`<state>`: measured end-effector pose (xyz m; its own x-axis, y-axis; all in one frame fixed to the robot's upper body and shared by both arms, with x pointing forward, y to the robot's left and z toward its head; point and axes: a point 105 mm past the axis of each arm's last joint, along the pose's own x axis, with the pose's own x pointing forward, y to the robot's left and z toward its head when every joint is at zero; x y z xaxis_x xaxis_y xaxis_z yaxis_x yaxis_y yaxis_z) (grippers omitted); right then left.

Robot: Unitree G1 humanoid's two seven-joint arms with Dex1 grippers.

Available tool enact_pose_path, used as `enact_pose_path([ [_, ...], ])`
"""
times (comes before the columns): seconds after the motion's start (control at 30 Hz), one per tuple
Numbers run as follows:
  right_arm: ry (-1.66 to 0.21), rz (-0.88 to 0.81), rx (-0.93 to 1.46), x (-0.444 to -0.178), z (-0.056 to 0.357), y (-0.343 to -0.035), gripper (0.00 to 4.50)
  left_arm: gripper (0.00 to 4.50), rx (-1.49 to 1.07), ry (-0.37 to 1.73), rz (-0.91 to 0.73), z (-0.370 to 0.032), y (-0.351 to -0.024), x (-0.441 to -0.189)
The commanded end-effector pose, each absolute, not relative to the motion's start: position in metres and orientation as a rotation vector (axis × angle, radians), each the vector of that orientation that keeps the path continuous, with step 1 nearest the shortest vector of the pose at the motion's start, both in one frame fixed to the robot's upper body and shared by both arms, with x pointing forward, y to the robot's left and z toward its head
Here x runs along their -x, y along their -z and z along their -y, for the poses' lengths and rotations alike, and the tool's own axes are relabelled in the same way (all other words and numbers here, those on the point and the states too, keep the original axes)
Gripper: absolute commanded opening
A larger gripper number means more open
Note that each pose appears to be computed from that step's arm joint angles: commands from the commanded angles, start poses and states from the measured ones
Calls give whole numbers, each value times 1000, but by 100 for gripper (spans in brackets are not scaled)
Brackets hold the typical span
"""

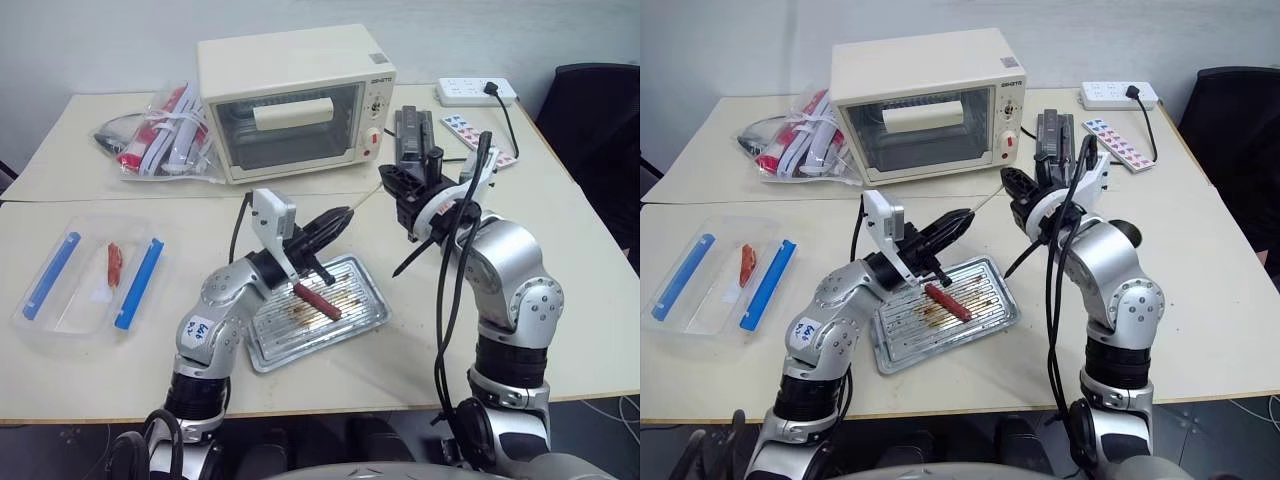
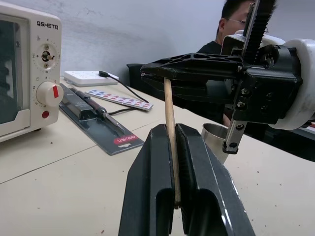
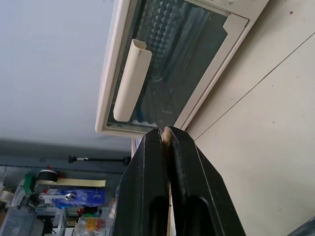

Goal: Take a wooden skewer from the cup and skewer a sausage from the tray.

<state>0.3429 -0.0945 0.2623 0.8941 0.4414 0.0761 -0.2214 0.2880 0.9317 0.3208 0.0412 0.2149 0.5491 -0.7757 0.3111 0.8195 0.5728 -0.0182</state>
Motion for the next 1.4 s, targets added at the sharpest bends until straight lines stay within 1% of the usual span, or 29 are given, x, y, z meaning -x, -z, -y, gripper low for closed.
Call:
enact_pose_path([
  [0.03, -485, -180, -1188, -337, 92, -272, 69, 0, 153, 925, 357, -45, -233, -322],
  [0.1, -480, -174, -1161, -338, 94, -272, 118, 0, 148, 927, 358, -46, -234, -323],
  [0.13, -471, -168, -1122, -338, 96, -271, 151, 0, 143, 928, 357, -48, -234, -323],
  [0.2, -453, -153, -1036, -340, 101, -270, 193, 0, 128, 931, 353, -52, -234, -323],
  [0.27, -425, -129, -886, -343, 109, -269, 193, 0, 93, 937, 343, -64, -234, -321],
  [0.33, -412, -127, -801, -345, 114, -268, 193, 0, 69, 939, 335, -71, -234, -320],
  [0.47, -463, -132, -447, -339, 111, -263, 193, 0, -31, 952, 275, -106, -231, -318],
  [0.53, -539, -143, -208, -329, 101, -254, 193, 0, -76, 967, 221, -132, -231, -311],
  [0.63, -625, -156, 0, -319, 91, -242, 193, 0, -116, 989, 155, -155, -232, -302],
  [0.7, -798, -235, 159, -298, 71, -216, 193, 0, -162, 1032, 49, -184, -232, -283],
  [0.77, -910, -294, 215, -284, 64, -200, 193, 0, -159, 1062, -2, -197, -237, -271],
  [0.83, -981, -333, 246, -277, 59, -185, 193, 0, -155, 1042, -25, -211, -248, -267],
  [0.9, -1029, -358, 226, -275, 54, -177, 193, 0, -185, 1048, -68, -218, -250, -259],
  [1.0, -1080, -371, 234, -275, 44, -168, 193, 0, -242, 1071, -137, -223, -244, -244],
  [1.13, -1124, -386, 280, -276, 31, -153, 193, 0, -275, 1058, -178, -230, -241, -236],
  [1.4, -1106, -339, 443, -288, 22, -132, 193, 0, -262, 1009, -164, -234, -245, -234],
])
